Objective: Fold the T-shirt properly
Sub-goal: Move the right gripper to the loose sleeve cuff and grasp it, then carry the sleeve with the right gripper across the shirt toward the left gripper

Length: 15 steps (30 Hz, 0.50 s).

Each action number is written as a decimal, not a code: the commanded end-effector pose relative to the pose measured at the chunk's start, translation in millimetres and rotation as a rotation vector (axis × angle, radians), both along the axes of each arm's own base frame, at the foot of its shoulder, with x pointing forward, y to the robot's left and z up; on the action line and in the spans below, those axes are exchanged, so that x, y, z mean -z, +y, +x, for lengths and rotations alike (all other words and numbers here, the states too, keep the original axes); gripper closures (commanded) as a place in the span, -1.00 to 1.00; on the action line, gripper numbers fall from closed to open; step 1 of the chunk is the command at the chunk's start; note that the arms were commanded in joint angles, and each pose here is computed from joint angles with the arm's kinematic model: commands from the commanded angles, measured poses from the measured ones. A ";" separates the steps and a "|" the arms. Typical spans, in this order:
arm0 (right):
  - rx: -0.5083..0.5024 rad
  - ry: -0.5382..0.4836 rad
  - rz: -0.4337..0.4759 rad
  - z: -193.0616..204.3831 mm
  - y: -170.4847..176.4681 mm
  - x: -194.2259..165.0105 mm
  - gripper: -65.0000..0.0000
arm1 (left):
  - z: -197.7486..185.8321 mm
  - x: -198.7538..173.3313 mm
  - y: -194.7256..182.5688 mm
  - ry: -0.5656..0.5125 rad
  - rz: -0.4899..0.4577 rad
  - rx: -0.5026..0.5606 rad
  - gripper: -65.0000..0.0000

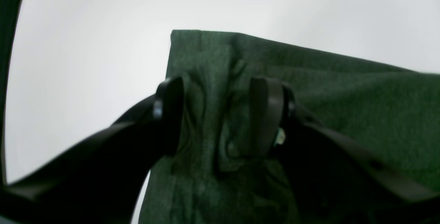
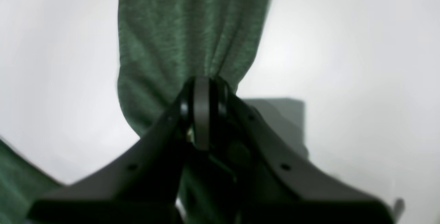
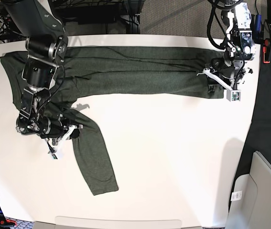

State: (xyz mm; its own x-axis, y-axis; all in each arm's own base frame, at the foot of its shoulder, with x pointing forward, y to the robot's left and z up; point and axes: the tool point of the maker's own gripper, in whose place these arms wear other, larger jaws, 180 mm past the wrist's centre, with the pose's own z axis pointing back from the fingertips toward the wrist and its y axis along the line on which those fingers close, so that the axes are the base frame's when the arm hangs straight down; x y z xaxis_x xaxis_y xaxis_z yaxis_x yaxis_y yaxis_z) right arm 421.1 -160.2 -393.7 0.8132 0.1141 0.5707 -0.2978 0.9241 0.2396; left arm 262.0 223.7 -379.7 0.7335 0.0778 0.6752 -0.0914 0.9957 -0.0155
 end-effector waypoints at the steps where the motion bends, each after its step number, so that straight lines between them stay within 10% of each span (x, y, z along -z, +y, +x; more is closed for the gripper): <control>1: -0.019 -0.054 0.014 8.7 9.0 -20.3 0.97 | 8.7 -12.8 4.9 -0.052 0.016 -0.004 0.08; 15: -0.367 -0.142 0.380 -90.6 161.6 -70.0 0.97 | 7.7 -11.7 5.0 -0.047 0.018 -0.003 0.08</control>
